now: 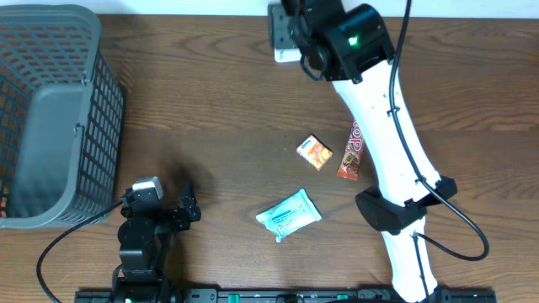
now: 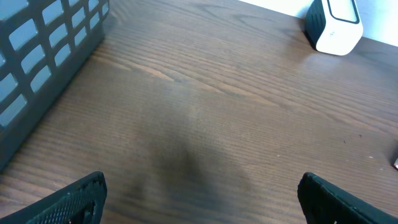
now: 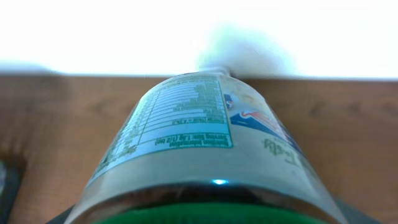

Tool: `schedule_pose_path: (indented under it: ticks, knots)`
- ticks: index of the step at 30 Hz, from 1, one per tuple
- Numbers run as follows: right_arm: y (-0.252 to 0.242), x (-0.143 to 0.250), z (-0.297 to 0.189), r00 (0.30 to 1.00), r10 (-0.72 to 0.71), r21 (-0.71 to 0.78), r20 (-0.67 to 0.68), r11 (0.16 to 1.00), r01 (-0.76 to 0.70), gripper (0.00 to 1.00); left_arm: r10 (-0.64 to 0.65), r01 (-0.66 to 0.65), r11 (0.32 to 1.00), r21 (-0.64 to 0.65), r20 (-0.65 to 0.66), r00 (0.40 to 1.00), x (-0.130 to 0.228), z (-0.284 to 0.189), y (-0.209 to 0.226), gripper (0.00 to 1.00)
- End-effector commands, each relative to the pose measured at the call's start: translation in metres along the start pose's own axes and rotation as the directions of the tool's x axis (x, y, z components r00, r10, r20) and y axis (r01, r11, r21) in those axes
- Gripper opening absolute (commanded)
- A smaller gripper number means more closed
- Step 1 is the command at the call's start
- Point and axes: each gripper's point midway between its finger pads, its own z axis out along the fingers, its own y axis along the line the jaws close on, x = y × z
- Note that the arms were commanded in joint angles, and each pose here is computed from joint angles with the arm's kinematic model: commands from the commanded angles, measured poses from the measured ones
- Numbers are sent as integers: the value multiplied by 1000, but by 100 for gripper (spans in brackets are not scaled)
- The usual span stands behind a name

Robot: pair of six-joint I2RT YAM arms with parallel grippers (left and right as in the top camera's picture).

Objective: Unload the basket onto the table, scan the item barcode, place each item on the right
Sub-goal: 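Lift bottle with right gripper and hold it under scanner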

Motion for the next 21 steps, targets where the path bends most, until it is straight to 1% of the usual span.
schedule_pose_path:
  ticks: [1,5,9,13,15,18,21]
  knots:
    - [-8,-27,7,992,-58,62,114,997,51,41,-11,11,1000,-25,-28,1000,12,3,7,98]
    - [-5,-36,37,985,-76,66,157,996,67,41,-11,10,1000,-25,-28,1000,12,3,7,98]
    - [-6,-45,69,970,-124,82,210,991,109,42,-11,11,1000,-25,-28,1000,12,3,7,98]
    - [-15,-48,100,961,-105,95,254,992,83,43,-11,10,1000,-25,-28,1000,12,3,7,98]
    - [-23,-50,115,955,-87,103,285,993,59,44,-11,10,1000,-25,-28,1000,12,3,7,98]
    - [-30,-50,137,943,-66,93,326,995,37,51,-11,10,1000,-25,-28,1000,12,3,7,98]
    - [-32,-45,159,929,-57,61,366,997,37,52,-11,10,1000,-25,-28,1000,12,3,7,98]
